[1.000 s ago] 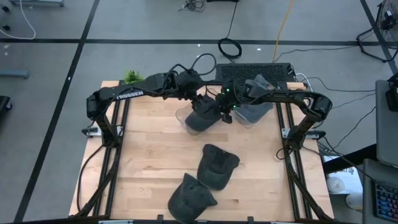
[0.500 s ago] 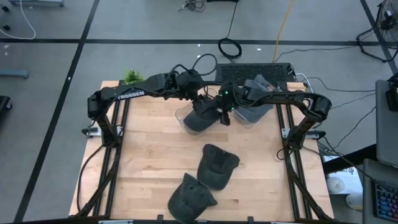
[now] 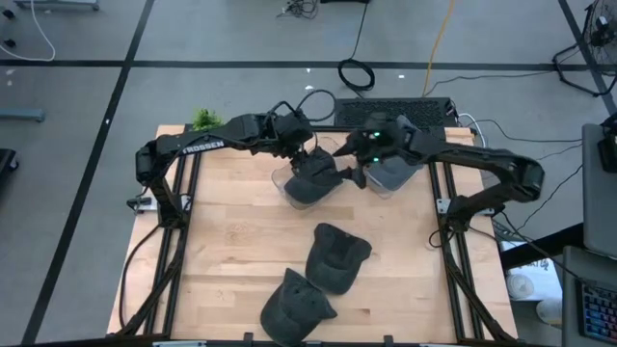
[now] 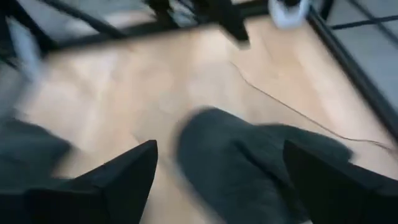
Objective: Pick & Place hat
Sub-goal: Put the top black cap into the left transparent bin, then adjust the left transparent bin
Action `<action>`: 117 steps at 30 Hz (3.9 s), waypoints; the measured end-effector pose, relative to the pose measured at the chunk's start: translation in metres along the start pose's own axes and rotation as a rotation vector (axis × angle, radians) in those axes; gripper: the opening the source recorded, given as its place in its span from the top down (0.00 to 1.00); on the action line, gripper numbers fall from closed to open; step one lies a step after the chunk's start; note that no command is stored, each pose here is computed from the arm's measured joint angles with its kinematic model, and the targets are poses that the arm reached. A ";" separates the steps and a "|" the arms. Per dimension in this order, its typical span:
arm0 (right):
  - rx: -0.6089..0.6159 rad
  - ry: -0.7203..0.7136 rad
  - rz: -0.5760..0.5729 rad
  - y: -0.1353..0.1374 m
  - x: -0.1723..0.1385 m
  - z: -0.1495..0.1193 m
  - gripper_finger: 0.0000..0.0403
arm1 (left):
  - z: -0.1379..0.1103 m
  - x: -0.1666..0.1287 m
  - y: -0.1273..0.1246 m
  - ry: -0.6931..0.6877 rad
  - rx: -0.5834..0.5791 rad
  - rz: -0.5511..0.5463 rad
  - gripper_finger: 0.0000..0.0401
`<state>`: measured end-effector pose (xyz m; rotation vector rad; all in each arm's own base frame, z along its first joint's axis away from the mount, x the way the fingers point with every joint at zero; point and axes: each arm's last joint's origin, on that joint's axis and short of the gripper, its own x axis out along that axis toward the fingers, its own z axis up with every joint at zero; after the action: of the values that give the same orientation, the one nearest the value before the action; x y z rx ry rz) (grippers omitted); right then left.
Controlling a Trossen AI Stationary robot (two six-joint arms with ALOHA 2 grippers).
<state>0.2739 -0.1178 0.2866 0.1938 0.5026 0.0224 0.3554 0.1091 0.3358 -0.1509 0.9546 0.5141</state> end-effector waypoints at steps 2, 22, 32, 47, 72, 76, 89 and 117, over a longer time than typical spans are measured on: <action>0.041 -0.038 0.087 0.009 -0.015 0.006 0.15 | -0.004 0.001 -0.005 0.029 0.043 -0.048 0.42; -0.214 -0.411 0.352 0.055 -0.061 -0.072 0.16 | -0.077 0.084 -0.053 0.030 0.077 -0.216 0.97; -0.217 -0.541 0.371 0.059 -0.069 -0.082 0.16 | -0.098 0.102 -0.054 0.014 -0.035 -0.281 0.99; -0.210 -0.537 0.370 0.058 -0.069 -0.082 0.16 | -0.113 0.104 -0.045 0.027 -0.164 -0.334 0.99; -0.191 -0.529 0.375 0.058 -0.068 -0.082 0.15 | -0.068 0.146 -0.023 0.393 -0.129 -0.386 1.00; -0.191 -0.527 0.377 0.058 -0.068 -0.082 0.16 | -0.075 0.162 -0.027 0.445 -0.145 -0.417 0.99; -0.206 -0.521 0.372 0.058 -0.068 -0.083 0.16 | -0.041 0.076 -0.024 0.200 -0.041 -0.330 0.99; 0.005 -0.392 0.494 0.090 -0.050 -0.102 0.14 | -0.021 -0.055 -0.058 -0.412 0.193 -0.215 0.58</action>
<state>0.1831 -0.0142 0.2401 0.3155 0.0543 0.4575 0.3418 0.0320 0.3629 0.0276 0.5716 0.2381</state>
